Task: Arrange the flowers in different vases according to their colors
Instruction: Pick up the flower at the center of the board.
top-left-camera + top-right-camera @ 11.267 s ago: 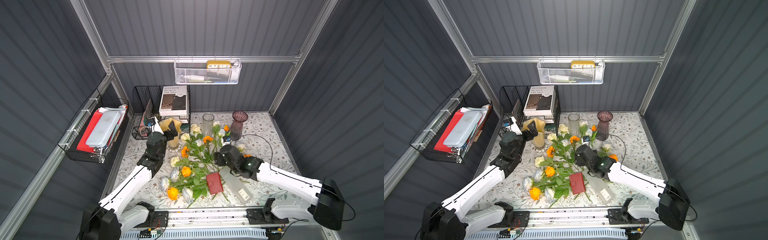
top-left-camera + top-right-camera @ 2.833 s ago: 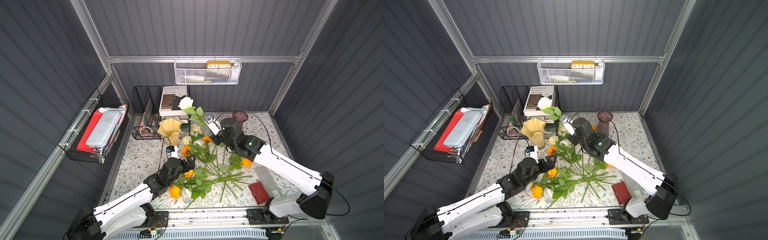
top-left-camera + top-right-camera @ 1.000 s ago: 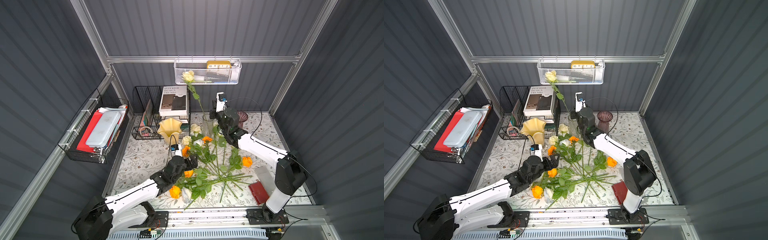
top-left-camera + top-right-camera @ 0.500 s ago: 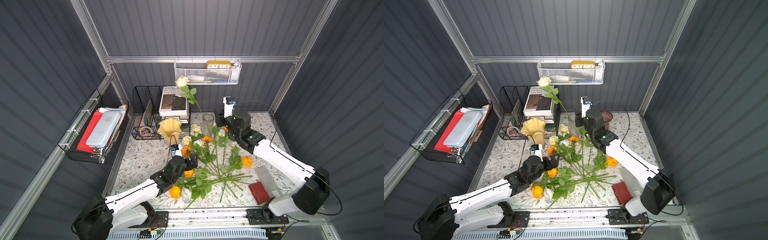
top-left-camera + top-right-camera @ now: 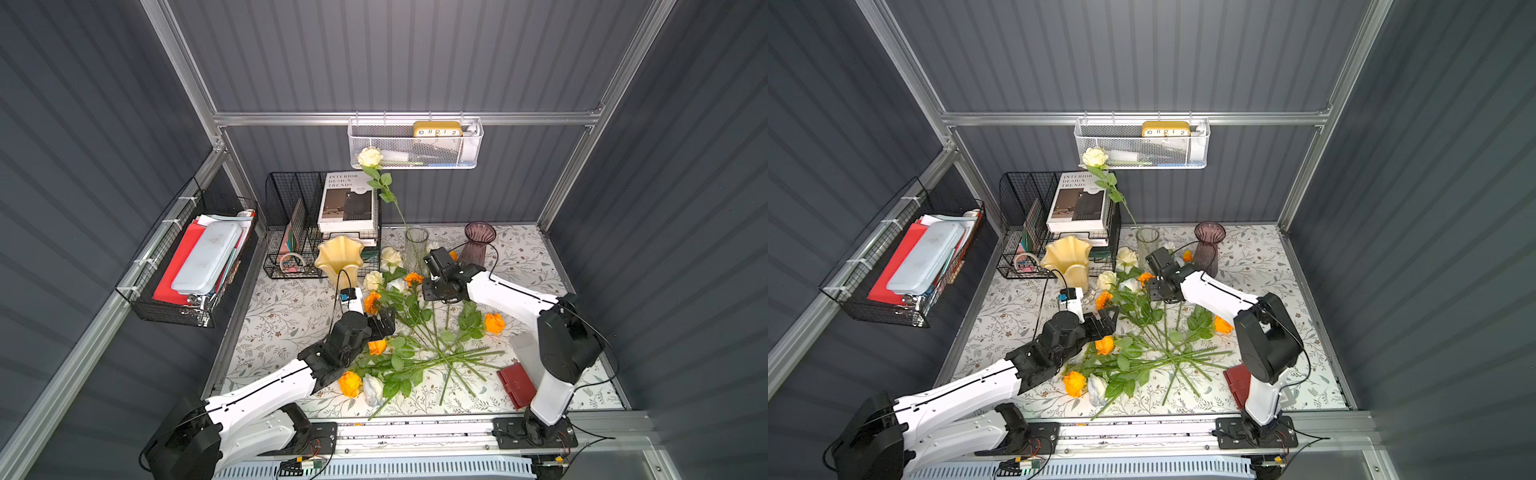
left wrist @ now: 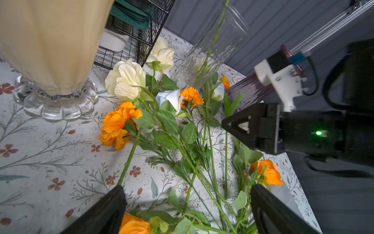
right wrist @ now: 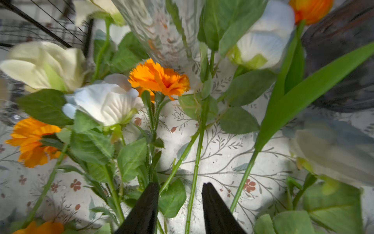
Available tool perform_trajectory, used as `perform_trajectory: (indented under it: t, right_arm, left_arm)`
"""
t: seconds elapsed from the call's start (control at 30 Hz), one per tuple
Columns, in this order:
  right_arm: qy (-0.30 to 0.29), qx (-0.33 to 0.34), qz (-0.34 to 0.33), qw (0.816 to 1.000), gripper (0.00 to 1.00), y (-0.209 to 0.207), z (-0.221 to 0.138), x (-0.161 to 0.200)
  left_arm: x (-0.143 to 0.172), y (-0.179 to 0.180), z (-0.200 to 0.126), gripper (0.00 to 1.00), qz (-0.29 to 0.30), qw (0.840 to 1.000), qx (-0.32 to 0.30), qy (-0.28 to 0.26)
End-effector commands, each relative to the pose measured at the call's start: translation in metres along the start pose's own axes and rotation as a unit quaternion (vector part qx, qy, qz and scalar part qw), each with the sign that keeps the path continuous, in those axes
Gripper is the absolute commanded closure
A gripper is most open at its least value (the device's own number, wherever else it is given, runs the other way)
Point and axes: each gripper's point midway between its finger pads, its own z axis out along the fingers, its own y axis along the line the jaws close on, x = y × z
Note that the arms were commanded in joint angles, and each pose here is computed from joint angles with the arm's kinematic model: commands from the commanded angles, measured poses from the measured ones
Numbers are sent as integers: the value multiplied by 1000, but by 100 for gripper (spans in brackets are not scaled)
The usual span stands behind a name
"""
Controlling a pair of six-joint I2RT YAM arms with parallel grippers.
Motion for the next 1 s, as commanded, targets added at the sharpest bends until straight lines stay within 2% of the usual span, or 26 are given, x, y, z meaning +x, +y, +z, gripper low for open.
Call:
perform_trajectory:
  t: [0.0,0.4,0.83,0.97]
  right_arm:
    - [15,19,21,999,61,-7,1,0]
    - [38,34,37,998,74,-22,33,-1]
    - [73,26,40,996,75,-20,59,16]
    - [77,30,39,996,80,-21,62,19]
  left_arm:
    - [0,4,-4,1,1,1000,-5,0]
    - [3,8,-4,1,-2,1000,-8,1]
    - [4,9,-3,1,0,1000,-11,2]
    - [4,9,-3,1,0,1000,-10,3]
